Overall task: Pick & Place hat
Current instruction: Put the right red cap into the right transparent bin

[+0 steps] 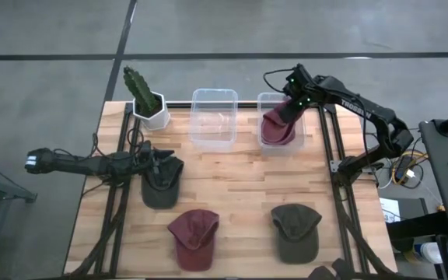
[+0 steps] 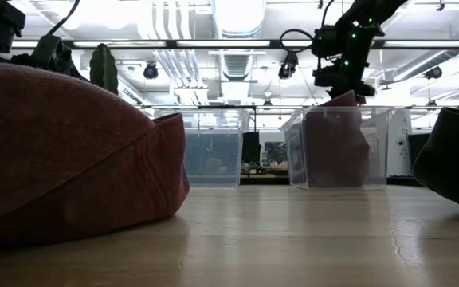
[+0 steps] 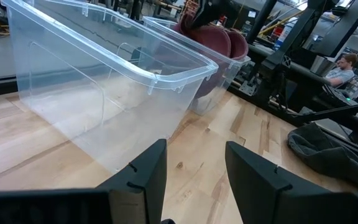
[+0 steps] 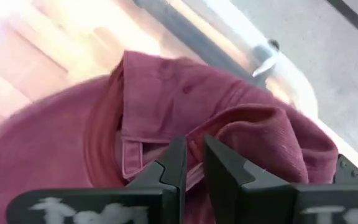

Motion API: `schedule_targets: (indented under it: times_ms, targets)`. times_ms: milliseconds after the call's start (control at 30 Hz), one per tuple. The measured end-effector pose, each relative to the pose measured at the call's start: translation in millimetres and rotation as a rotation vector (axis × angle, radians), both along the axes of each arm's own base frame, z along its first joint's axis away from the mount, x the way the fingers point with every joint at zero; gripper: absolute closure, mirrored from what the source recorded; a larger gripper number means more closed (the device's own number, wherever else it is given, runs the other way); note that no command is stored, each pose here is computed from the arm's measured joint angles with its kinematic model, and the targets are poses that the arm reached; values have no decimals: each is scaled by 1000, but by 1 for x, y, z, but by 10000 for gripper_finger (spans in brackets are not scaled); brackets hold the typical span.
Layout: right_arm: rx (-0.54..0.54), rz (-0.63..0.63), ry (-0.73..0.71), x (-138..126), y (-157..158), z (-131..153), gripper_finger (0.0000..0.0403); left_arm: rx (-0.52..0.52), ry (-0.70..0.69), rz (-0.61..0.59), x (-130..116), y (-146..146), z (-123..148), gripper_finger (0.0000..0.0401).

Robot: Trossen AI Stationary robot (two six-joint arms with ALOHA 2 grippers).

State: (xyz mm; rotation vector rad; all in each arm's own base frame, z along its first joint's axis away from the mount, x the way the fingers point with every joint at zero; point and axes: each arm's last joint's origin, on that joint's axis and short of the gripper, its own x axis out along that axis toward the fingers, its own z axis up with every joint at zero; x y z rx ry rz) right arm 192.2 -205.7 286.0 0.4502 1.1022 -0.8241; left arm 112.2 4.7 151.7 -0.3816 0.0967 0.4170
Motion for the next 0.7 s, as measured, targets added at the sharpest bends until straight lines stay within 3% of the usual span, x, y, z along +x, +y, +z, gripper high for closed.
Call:
schedule_targets:
  times_ms: [300,700]
  targets:
    - [52,25,62,-6,6,-29,355,3,0,16,0,0,0,246]
    - [-16,111,126,-5,11,-48,355,9,0,41,0,1,0,246]
